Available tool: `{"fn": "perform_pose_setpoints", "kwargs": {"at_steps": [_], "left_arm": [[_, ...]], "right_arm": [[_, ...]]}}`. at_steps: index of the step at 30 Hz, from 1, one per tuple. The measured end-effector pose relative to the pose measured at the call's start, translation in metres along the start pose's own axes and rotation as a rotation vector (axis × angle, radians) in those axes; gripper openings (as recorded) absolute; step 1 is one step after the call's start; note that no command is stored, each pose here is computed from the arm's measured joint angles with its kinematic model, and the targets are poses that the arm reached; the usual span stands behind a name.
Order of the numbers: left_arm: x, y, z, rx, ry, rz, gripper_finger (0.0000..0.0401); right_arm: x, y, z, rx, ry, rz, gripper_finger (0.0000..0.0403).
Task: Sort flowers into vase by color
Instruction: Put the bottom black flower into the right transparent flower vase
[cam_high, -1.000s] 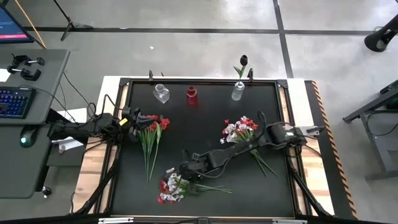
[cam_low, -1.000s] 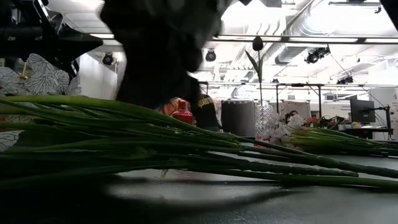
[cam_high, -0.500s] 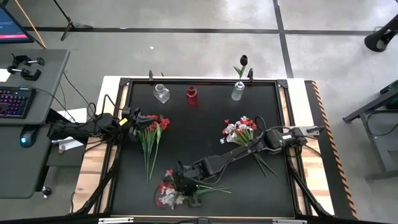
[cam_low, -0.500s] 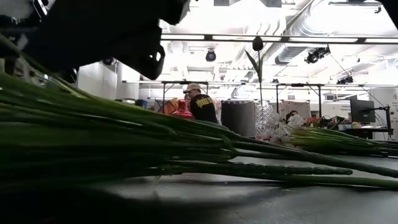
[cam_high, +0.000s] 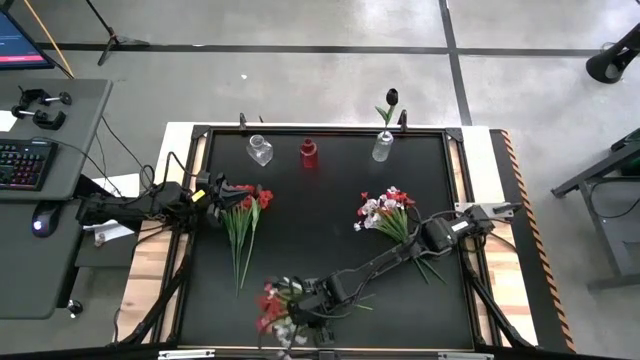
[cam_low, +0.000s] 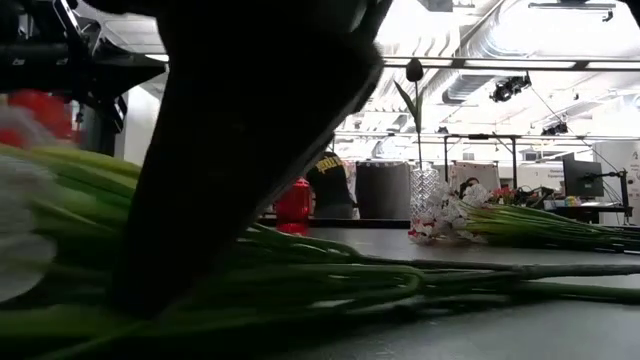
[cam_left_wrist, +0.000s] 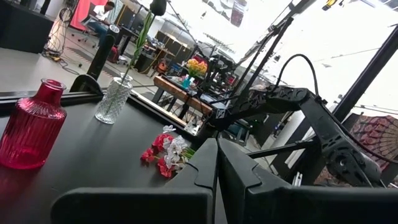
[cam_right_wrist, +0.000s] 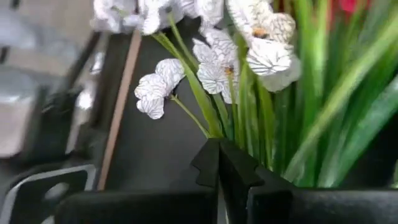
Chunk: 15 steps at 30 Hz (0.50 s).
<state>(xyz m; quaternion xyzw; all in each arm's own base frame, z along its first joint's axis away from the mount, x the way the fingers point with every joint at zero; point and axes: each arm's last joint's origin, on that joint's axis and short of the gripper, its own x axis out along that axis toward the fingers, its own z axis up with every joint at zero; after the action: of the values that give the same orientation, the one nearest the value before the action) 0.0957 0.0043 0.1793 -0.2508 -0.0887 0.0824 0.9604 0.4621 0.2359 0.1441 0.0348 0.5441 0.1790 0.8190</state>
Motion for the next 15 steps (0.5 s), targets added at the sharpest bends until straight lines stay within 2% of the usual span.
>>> {"fn": "perform_pose_setpoints", "kwargs": {"at_steps": [6,10,15], "left_arm": [[0.000,0.000,0.000,0.000,0.000,0.000,0.0000],[0.000,0.000,0.000,0.000,0.000,0.000,0.0000],[0.000,0.000,0.000,0.000,0.000,0.000,0.0000]], "right_arm": [[-0.003,-0.021,0.004,0.059,-0.020,-0.121,0.0000],[-0.014,-0.035,0.009,0.048,-0.001,-0.055,0.0000],[-0.054,-0.034,0.010,-0.032,0.048,-0.011,0.0000]]}}
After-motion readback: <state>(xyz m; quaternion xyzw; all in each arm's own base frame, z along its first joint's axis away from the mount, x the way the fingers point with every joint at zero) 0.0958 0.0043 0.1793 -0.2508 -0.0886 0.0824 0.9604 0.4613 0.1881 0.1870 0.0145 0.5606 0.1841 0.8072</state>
